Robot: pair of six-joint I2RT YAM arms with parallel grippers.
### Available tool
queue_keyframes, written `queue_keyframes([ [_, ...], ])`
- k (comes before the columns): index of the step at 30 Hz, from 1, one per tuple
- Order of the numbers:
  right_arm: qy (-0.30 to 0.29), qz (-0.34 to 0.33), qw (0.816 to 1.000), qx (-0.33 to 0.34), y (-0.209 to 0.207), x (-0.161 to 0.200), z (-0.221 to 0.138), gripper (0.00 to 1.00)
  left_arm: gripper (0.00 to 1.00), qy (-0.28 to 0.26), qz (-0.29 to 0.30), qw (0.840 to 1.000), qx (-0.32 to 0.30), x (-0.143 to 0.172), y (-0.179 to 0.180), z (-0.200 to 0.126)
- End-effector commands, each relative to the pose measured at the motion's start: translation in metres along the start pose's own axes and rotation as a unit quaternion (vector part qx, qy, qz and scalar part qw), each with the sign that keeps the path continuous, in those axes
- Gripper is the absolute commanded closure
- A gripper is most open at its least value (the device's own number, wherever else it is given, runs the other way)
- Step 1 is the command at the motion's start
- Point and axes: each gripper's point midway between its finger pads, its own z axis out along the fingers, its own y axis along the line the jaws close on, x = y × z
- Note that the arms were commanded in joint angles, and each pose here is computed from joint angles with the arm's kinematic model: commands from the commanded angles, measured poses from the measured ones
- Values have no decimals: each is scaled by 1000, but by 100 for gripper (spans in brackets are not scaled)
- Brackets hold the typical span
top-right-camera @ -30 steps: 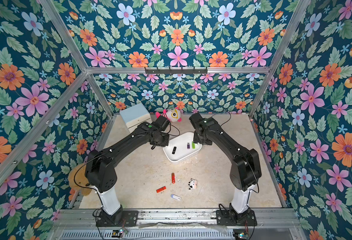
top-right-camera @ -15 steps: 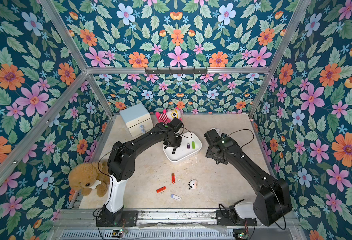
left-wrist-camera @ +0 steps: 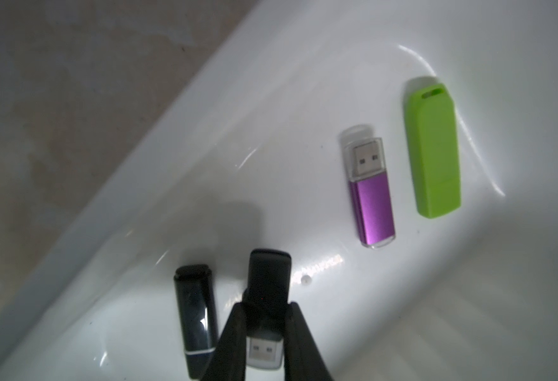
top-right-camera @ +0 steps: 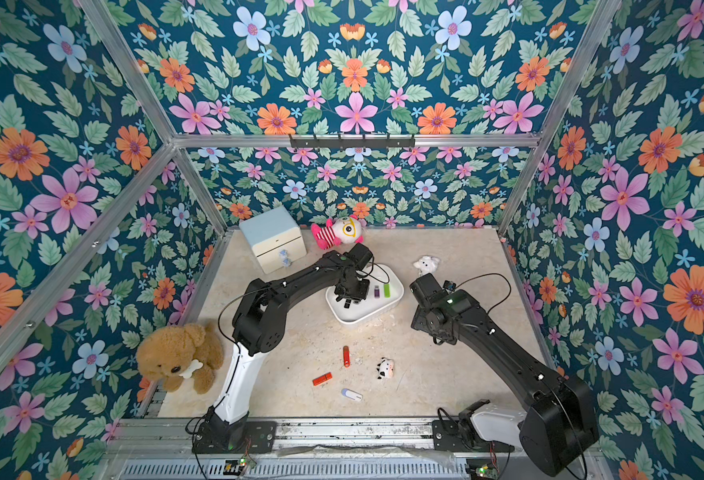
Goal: Put the usb flash drive into the storage box
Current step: Place the USB flash in the storage box.
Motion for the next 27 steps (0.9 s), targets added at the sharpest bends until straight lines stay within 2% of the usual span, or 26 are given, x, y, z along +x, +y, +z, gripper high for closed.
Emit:
queue_keyframes([
  [1, -2, 5, 1000, -1, -2, 2, -1, 22, 100, 2, 3, 1000, -2, -1, -1, 4],
  [9, 2, -2, 1000, 4, -6, 7, 0, 22, 100, 18, 7, 1000, -14, 6, -1, 17],
  [13, 2, -6, 1000, 6, -6, 9, 1, 22, 83, 16, 9, 1000, -14, 6, -5, 16],
  [17, 5, -11, 1000, 7, -7, 11, 2, 22, 72, 14, 10, 1000, -14, 5, -7, 13],
  [24, 2, -15, 1000, -4, -6, 13, -1, 22, 55, 8, 9, 1000, -22, -1, -5, 2],
  [27, -3, -23, 1000, -10, -3, 13, -4, 22, 53, -12, 8, 1000, -20, -12, -8, -17],
])
